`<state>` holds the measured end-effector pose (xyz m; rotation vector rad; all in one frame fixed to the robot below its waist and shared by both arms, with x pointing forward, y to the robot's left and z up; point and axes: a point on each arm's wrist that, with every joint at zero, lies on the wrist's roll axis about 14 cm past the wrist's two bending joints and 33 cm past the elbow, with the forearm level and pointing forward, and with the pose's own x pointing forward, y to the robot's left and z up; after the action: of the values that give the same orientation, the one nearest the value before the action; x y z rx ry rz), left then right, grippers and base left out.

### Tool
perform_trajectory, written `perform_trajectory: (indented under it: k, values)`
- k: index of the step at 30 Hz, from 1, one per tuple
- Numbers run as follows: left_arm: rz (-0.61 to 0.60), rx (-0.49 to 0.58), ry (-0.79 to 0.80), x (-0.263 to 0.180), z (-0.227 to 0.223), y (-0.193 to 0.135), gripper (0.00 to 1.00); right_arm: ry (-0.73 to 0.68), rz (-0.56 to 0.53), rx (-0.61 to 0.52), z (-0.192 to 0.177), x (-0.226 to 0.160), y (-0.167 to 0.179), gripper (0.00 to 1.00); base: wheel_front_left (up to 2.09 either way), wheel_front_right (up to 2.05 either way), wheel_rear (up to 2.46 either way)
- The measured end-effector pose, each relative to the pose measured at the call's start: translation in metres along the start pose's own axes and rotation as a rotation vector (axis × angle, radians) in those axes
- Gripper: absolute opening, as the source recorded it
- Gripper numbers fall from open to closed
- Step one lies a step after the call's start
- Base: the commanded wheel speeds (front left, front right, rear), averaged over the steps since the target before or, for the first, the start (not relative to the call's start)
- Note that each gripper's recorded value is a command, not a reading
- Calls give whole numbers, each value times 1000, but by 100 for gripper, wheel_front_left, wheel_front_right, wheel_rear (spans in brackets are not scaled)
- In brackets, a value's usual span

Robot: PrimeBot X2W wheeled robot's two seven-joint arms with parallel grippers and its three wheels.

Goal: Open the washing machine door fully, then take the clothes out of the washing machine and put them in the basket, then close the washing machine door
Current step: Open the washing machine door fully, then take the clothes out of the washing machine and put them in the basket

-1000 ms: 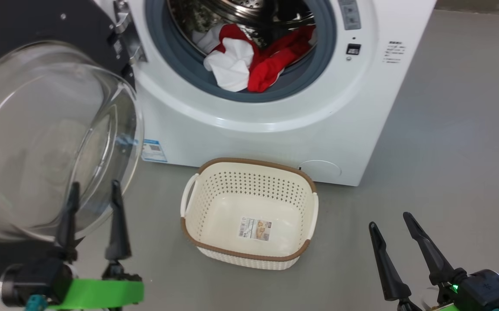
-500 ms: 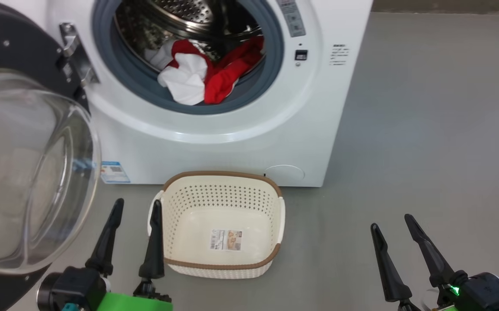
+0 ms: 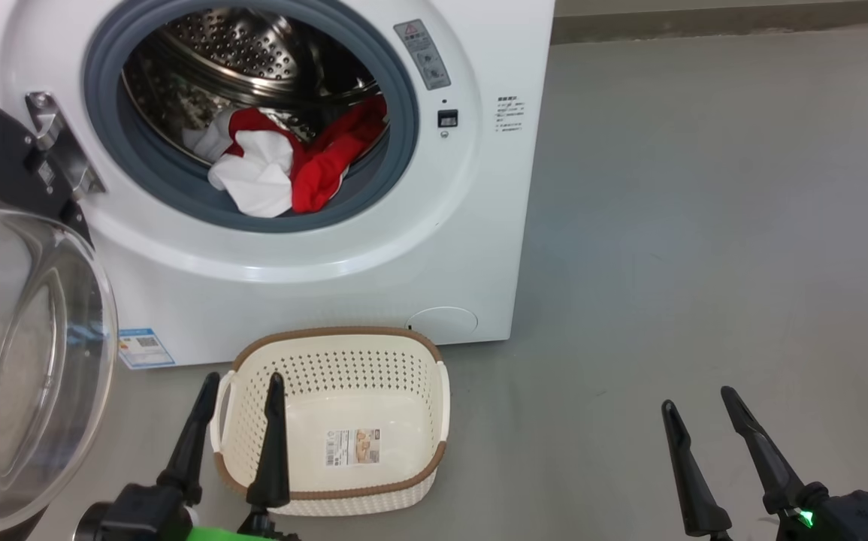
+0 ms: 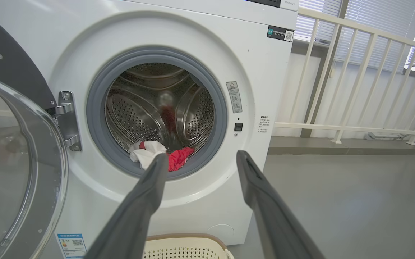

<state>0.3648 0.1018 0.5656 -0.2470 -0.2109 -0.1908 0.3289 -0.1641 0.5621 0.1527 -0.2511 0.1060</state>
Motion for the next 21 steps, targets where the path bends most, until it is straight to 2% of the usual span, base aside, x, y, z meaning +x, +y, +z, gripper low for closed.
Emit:
perform_trajectory:
  k: [9, 21]
  values:
    - [12, 20, 30, -5, -5, 3, 100, -8, -44, -14, 5, -12, -12, 100, 0, 0, 0]
    - [16, 48, 65, -9, -11, 8, 100, 0, -45, -10, 3, -12, -12, 100, 0, 0, 0]
